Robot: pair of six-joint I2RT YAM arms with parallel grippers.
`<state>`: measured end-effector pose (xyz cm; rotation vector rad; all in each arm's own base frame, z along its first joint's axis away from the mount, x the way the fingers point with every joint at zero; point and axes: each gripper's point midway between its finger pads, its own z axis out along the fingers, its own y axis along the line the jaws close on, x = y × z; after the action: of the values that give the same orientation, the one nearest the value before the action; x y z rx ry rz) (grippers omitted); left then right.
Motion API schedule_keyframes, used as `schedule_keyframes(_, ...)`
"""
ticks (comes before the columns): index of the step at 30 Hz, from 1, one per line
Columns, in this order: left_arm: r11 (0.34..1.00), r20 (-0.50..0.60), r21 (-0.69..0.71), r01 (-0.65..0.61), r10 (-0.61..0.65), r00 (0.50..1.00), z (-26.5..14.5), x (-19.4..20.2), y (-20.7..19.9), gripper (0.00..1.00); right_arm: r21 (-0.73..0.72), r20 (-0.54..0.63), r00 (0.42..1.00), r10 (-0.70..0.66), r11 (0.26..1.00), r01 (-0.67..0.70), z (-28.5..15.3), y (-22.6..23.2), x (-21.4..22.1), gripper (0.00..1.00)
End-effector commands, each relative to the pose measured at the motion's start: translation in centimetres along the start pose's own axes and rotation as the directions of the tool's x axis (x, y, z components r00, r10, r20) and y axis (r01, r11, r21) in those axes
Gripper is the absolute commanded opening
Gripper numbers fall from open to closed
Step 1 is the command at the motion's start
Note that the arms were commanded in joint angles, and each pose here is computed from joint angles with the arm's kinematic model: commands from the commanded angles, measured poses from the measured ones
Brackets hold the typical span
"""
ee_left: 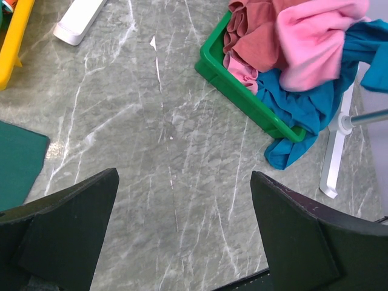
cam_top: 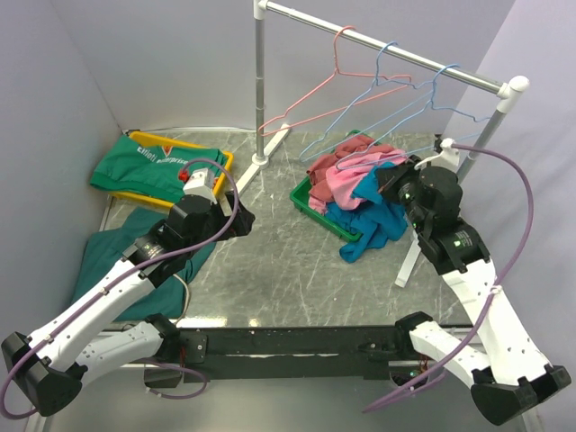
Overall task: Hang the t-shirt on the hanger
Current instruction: Pick up the T-shirt and place it in the bin.
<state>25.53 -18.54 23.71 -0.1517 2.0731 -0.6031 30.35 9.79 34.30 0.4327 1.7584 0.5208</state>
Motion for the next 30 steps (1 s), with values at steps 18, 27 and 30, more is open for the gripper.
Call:
schedule_keyframes(18, 0.988, 0.0, 0.152, 0.008, -0.008, 1.0, 1.0, -1.0, -4.0, 0.97, -0.276, 0.152, 0.988, 0.026, 0.961, 0.017, -6.6, 10.5, -12.2, 0.0)
schedule_keyframes(27, 0.984, -0.016, 0.175, 0.009, -0.006, 1.0, 1.1, -0.6, -4.4, 0.99, -0.393, 0.207, 0.975, 0.084, 0.92, 0.004, -9.3, 14.8, -17.1, 0.0)
schedule_keyframes(30, 0.982, -0.02, 0.189, 0.004, 0.0, 1.0, 1.0, -0.5, -4.5, 0.97, -0.428, 0.211, 0.972, 0.103, 0.904, -0.003, -9.7, 16.0, -18.2, 0.0)
